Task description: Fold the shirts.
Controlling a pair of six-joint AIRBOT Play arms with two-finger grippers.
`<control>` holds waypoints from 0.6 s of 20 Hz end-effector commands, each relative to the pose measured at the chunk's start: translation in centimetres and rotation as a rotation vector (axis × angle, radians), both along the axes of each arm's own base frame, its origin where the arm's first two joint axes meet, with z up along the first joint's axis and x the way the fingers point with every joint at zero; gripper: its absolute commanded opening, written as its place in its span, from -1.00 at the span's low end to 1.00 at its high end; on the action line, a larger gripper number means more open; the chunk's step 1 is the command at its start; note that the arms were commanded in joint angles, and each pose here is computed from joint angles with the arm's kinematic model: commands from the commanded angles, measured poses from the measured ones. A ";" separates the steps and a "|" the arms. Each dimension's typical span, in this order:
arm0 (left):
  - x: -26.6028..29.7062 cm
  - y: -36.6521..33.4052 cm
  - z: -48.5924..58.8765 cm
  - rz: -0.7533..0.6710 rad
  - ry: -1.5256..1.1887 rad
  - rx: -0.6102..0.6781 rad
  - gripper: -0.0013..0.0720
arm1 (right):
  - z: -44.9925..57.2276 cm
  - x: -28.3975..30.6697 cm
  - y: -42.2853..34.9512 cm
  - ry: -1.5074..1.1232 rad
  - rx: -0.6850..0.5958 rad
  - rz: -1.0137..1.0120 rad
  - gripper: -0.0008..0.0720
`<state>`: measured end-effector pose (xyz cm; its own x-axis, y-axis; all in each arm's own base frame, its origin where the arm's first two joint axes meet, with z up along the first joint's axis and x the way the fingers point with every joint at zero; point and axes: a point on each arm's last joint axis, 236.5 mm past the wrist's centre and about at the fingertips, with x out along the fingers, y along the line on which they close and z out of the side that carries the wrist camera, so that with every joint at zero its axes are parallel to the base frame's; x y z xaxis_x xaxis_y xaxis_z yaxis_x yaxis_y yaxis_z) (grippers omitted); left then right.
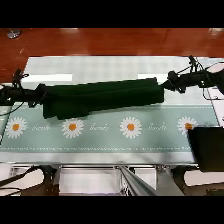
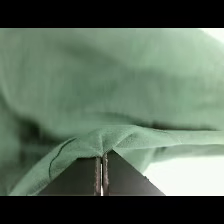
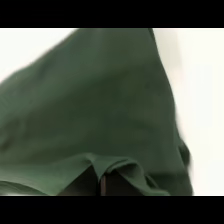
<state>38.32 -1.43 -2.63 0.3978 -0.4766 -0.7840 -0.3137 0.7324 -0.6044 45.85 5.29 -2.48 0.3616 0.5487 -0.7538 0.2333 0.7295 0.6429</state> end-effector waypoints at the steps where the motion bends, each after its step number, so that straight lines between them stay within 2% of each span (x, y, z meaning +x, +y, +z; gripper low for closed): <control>1: 3.9 0.8 -1.0 0.025 0.013 -0.010 -0.92 | -0.3 3.7 0.5 -0.024 0.059 -0.022 -0.91; 5: 7.5 1.7 -1.7 0.018 0.002 -0.010 -0.92 | -1.3 6.5 0.0 -0.014 0.076 -0.051 -0.91; 10: 9.1 0.9 -3.3 -0.023 0.022 -0.018 -0.91 | -3.3 6.7 0.2 0.027 0.091 -0.042 -0.91; 11: 8.9 0.7 -3.8 -0.029 0.037 -0.024 -0.68 | -3.5 6.6 0.4 0.025 0.092 -0.025 -0.81; 12: 8.6 0.5 -4.2 -0.039 0.056 -0.034 0.33 | -3.6 6.5 0.6 0.017 0.086 -0.007 0.16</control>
<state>47.02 -0.33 -5.73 0.3768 -0.4924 -0.7846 -0.3179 0.7268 -0.6089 52.41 5.39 -5.42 0.3734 0.5928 -0.7136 0.2689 0.6671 0.6948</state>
